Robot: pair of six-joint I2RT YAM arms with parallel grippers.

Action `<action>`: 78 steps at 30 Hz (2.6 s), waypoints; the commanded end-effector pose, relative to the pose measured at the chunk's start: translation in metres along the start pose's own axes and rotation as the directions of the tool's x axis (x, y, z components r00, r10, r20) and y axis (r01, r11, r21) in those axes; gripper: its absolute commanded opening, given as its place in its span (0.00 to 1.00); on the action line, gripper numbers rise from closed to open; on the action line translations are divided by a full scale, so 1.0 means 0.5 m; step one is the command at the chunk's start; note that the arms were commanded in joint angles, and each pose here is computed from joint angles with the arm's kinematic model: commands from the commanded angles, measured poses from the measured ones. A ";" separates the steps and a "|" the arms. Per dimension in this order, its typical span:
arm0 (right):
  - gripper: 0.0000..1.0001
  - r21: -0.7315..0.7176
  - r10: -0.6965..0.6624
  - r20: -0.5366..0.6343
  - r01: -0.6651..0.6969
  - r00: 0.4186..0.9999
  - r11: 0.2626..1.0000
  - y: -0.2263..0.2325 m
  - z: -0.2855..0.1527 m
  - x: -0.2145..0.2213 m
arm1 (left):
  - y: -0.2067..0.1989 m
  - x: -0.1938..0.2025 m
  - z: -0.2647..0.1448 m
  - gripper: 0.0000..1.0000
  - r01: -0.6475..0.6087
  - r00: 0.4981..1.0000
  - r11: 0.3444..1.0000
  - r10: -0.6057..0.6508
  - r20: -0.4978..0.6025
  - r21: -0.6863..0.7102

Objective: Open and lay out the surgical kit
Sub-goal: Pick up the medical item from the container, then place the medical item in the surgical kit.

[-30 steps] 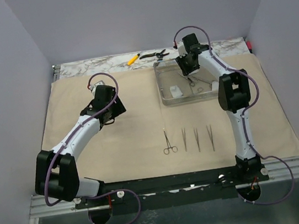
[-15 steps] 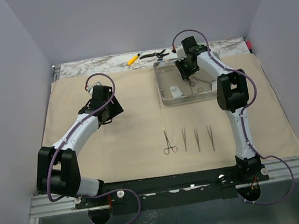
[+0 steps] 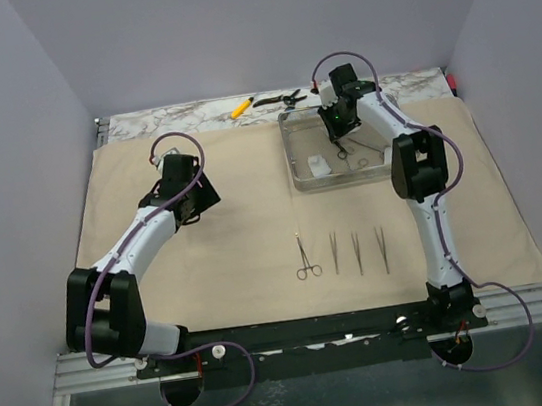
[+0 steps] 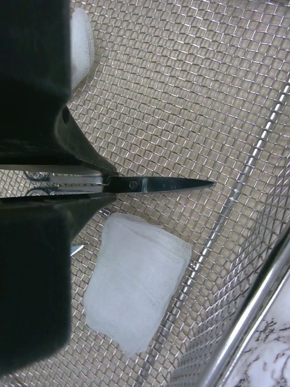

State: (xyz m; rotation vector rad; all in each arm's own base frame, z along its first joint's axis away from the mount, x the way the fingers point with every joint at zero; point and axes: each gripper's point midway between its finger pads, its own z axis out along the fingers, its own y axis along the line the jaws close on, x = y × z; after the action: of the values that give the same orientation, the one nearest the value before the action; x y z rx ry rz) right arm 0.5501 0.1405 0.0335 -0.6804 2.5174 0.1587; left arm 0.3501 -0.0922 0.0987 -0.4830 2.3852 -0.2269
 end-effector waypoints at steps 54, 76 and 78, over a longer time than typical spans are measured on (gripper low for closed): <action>0.01 0.007 0.259 0.466 -0.297 0.846 0.955 0.256 -0.364 -0.186 | 0.000 -0.036 -0.108 0.68 0.029 0.993 0.995 -0.040 0.115 0.096; 0.01 -0.082 0.540 0.092 -0.534 0.837 0.841 0.688 -0.261 0.218 | 0.025 0.034 -0.226 0.68 0.035 0.986 0.971 -0.072 0.152 0.235; 0.01 -0.055 0.526 0.077 -0.523 0.847 0.850 0.697 -0.249 0.235 | 0.028 0.038 -0.230 0.68 0.039 0.985 0.971 -0.077 0.153 0.237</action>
State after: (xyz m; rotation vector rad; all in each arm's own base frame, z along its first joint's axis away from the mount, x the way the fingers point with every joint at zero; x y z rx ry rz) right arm 0.2380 0.3643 0.0950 -0.0335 2.5238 0.5228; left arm 0.2687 -0.0817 0.1746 -0.4359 2.1354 -0.4393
